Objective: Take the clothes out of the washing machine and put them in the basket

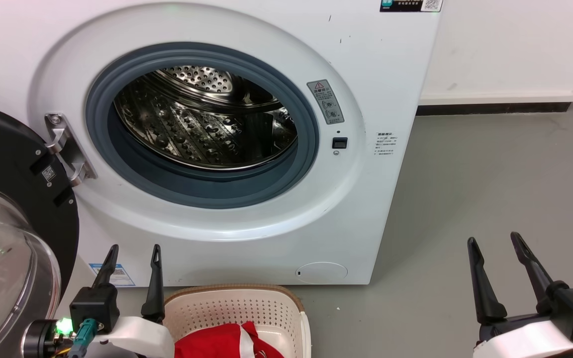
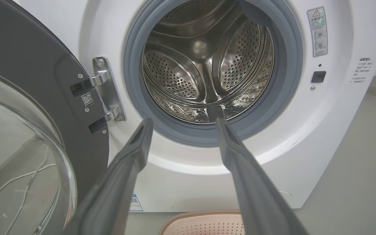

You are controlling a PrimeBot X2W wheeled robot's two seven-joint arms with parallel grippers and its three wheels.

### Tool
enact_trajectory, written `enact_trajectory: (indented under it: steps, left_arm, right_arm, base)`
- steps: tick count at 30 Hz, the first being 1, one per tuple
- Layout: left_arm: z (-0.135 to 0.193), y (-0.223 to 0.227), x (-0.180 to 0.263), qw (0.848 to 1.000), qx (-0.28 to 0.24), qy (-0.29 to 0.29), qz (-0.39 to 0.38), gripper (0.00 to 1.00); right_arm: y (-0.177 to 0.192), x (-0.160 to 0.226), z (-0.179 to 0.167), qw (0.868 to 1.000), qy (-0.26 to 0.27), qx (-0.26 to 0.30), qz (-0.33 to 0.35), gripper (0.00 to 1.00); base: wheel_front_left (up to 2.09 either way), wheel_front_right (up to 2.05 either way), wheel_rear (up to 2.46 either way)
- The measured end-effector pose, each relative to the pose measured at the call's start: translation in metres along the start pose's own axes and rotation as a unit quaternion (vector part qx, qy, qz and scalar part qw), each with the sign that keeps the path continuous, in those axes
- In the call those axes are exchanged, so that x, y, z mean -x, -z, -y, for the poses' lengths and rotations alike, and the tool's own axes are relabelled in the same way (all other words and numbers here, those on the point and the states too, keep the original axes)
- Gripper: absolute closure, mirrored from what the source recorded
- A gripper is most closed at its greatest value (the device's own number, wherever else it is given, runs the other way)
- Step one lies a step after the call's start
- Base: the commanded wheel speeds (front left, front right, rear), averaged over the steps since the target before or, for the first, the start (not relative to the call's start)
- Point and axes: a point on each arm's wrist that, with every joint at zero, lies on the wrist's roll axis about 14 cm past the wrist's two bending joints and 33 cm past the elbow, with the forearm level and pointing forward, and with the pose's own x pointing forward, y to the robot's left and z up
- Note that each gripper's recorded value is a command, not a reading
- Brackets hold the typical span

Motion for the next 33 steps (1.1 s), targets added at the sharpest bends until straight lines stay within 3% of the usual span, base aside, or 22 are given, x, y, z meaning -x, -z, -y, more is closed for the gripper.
enact_trajectory:
  steps: [26,27,33]
  left_arm:
    - [-0.003,0.002,-0.002,1.000,0.002,-0.003,-0.013,0.00]
    - [-0.004,0.002,-0.002,1.000,0.003,-0.003,-0.014,1.00]
    - [-0.004,0.027,0.006,0.998,0.027,-0.011,-0.057,1.00]
  right_arm:
    - [0.005,0.003,0.000,1.000,0.002,-0.004,-0.006,0.00]
    - [0.006,0.003,0.000,1.000,0.001,-0.004,-0.006,1.00]
    - [0.023,0.008,-0.001,0.999,0.003,-0.028,-0.033,1.00]
  base:
    - [0.00,0.00,0.00]
    - [0.00,0.00,0.00]
    - [0.00,0.00,0.00]
